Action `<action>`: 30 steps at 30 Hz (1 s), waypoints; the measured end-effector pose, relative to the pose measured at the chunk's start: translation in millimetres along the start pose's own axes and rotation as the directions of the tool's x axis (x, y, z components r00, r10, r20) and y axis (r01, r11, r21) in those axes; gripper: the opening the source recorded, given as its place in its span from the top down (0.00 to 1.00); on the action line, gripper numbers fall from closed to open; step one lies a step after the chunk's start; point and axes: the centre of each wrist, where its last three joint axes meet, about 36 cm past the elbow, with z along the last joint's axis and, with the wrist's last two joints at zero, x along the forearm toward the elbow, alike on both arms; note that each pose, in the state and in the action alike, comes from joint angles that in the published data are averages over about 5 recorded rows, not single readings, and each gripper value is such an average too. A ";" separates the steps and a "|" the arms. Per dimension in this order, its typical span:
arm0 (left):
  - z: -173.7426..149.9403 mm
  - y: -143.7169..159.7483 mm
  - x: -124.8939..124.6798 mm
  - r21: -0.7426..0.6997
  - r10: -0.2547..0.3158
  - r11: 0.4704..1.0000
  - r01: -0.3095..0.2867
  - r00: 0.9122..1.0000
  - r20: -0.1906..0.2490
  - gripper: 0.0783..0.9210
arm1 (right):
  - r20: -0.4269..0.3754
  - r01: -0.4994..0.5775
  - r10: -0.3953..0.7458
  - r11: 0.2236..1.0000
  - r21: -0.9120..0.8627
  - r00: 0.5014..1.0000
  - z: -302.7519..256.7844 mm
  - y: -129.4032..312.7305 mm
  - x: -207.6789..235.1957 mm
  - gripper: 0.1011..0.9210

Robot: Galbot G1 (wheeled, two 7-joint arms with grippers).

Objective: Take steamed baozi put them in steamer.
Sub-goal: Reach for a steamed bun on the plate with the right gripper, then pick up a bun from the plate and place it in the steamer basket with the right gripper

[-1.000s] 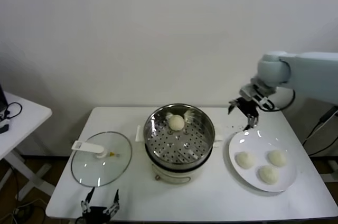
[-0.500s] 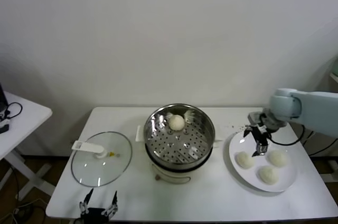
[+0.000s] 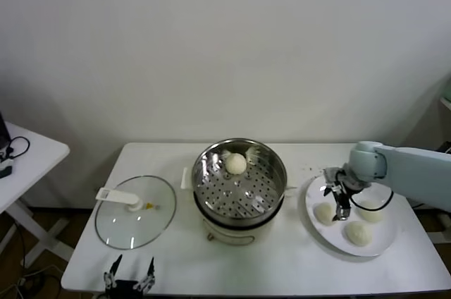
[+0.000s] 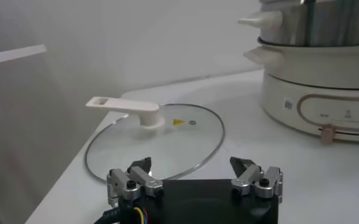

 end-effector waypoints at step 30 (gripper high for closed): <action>0.2 2.7 0.3 -0.005 -0.014 1.000 0.014 1.000 0.000 0.12 | 0.004 0.011 -0.011 1.000 0.015 1.000 -1.0 1.3 -1.7 0.32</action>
